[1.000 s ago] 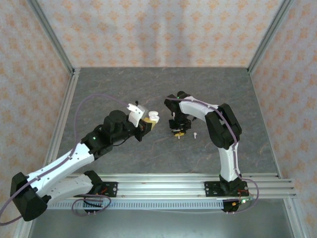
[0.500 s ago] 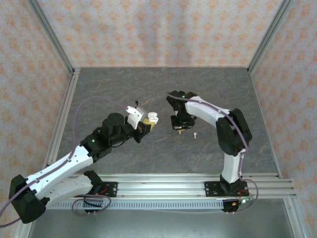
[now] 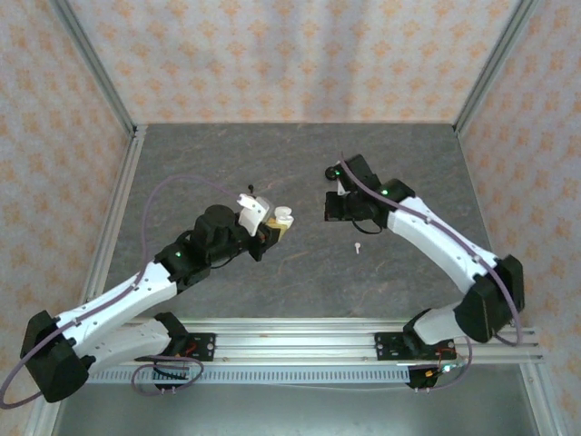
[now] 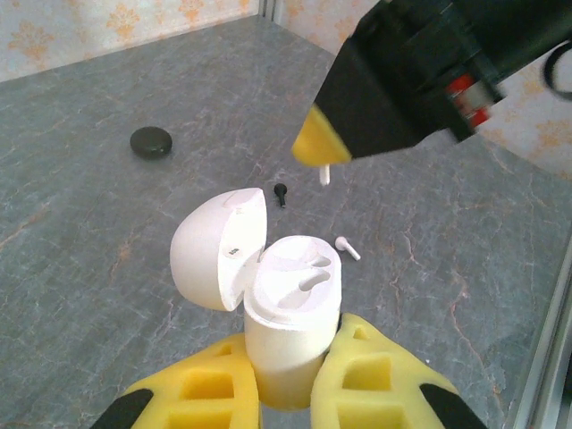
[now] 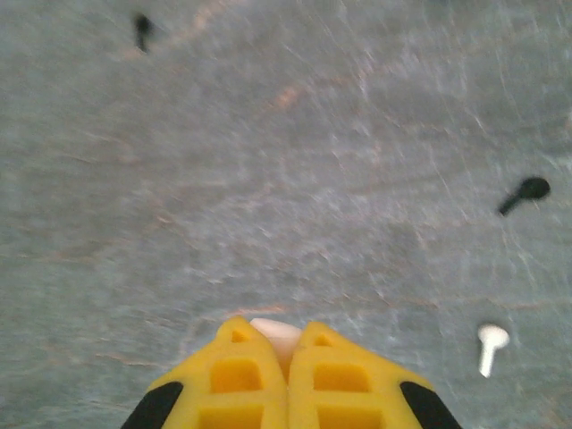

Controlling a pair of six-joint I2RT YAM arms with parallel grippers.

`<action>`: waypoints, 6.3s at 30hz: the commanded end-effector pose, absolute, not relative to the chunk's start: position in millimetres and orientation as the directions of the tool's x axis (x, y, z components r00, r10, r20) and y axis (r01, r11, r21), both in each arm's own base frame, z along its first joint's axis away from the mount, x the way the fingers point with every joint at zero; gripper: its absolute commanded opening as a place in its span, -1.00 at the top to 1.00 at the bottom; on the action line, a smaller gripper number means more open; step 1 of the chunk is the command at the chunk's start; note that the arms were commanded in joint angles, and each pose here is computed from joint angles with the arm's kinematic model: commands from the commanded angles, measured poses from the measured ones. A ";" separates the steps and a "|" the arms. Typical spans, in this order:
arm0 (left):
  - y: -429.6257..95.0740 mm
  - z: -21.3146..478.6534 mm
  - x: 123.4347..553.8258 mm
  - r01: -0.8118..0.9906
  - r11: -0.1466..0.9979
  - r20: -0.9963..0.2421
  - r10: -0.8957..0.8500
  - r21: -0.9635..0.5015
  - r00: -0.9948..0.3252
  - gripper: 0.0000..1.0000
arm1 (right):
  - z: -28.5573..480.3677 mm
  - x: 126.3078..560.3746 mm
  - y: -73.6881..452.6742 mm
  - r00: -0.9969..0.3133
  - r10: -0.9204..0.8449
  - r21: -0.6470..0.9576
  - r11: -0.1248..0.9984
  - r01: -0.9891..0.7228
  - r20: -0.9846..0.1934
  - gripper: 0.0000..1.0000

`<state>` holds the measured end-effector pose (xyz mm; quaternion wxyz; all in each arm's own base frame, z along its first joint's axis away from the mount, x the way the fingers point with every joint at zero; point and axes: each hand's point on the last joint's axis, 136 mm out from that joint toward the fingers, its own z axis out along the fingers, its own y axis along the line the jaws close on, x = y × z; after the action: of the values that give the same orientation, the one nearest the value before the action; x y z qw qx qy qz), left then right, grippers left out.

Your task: Insert wireless bluetooth earbuds into charging case

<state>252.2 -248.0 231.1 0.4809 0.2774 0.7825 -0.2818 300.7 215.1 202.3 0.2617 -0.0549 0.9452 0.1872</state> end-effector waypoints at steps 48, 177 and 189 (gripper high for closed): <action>-291.6 330.8 253.4 0.851 0.515 -0.990 0.033 -0.103 -0.140 1.00 | 362.9 238.9 266.0 -0.510 -0.001 0.398 0.624 -0.672 -0.860 0.94; -292.0 341.4 246.3 0.859 0.504 -0.992 0.027 -0.093 -0.123 1.00 | 373.6 234.0 279.2 -0.545 0.041 0.451 0.616 -0.646 -0.837 0.03; -291.5 341.1 245.3 0.860 0.502 -0.992 0.028 -0.095 -0.126 1.00 | 374.2 231.4 278.8 -0.599 0.055 0.506 0.599 -0.620 -0.799 0.34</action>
<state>253.9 -290.6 309.7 0.5408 0.3338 0.6882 -0.3499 234.6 278.4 362.8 0.4160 -0.1813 0.7987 0.3950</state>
